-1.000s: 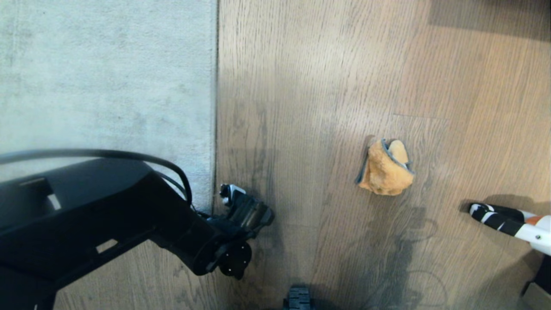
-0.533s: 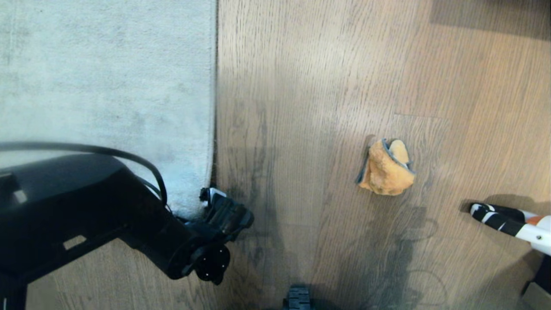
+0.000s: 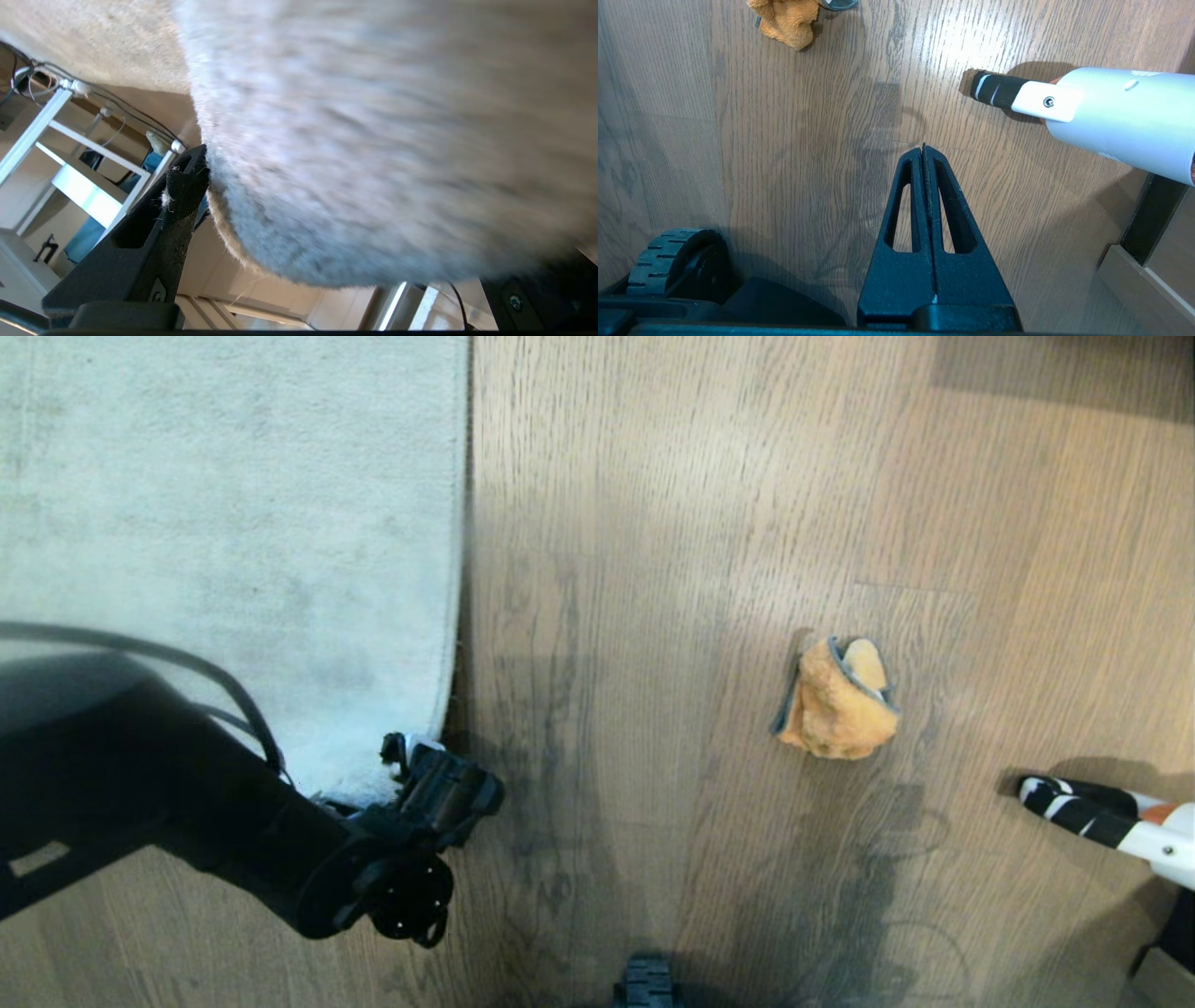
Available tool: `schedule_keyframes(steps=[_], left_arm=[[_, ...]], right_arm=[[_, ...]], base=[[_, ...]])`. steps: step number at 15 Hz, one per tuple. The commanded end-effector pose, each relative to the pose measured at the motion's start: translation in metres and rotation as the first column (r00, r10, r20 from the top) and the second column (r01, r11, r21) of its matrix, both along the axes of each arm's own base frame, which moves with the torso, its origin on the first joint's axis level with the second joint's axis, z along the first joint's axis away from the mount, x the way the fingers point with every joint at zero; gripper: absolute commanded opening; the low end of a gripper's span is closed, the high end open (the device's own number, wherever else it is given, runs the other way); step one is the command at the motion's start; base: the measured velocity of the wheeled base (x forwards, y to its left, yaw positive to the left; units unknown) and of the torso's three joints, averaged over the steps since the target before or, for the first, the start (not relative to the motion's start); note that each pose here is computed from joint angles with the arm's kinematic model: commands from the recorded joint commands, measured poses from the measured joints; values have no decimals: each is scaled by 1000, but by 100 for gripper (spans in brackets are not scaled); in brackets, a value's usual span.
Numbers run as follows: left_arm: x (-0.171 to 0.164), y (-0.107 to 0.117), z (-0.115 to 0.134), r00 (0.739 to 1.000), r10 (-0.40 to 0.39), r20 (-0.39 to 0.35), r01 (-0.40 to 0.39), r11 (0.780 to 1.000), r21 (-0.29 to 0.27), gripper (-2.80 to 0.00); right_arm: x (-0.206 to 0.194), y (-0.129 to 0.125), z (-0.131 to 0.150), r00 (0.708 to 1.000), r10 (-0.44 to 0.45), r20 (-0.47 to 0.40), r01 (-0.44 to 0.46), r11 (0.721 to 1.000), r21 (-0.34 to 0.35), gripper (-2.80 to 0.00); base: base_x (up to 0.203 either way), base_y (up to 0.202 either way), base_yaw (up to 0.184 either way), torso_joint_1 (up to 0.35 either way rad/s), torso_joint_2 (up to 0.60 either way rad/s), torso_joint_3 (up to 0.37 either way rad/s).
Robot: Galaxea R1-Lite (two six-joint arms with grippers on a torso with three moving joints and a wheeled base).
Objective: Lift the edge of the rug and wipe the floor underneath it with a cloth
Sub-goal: Lift up the carpet
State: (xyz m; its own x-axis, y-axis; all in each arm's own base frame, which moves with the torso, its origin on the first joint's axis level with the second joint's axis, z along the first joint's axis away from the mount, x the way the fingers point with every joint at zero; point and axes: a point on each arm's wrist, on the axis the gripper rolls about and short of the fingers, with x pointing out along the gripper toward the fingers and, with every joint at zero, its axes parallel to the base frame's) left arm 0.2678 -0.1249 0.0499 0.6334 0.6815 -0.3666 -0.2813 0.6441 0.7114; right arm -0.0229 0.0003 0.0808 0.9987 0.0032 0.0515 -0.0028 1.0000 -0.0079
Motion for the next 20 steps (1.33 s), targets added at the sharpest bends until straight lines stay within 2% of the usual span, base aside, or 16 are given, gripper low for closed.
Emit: schedule_keyframes(steps=[1, 5, 8, 13, 16, 20], left_arm=[[-1, 7, 14, 999, 24, 46, -23, 1000, -22, 0], [0, 5, 25, 996, 16, 91, -11, 998, -56, 0], [4, -5, 31, 986, -4, 167, 21, 995, -101, 0], [-4, -27, 40, 976, -81, 201, 110, 984, -137, 0], [-12, -37, 43, 971, -121, 207, 152, 978, -142, 0], [-22, -39, 39, 971, -148, 187, 175, 976, -132, 0]], right_arm=[[0, 0, 0, 1000, 0, 1, 0, 1000, 0, -280], [0, 0, 0, 1000, 0, 1, 0, 1000, 0, -280], [0, 0, 0, 1000, 0, 1, 0, 1000, 0, -280], [0, 0, 0, 1000, 0, 1, 0, 1000, 0, -280], [0, 0, 0, 1000, 0, 1, 0, 1000, 0, -280], [0, 0, 0, 1000, 0, 1, 0, 1000, 0, -280]], base=[[0, 0, 0, 0, 0, 0], [0, 0, 0, 0, 0, 0], [0, 0, 0, 0, 0, 0], [0, 0, 0, 0, 0, 0], [0, 0, 0, 0, 0, 0], [0, 0, 0, 0, 0, 0]])
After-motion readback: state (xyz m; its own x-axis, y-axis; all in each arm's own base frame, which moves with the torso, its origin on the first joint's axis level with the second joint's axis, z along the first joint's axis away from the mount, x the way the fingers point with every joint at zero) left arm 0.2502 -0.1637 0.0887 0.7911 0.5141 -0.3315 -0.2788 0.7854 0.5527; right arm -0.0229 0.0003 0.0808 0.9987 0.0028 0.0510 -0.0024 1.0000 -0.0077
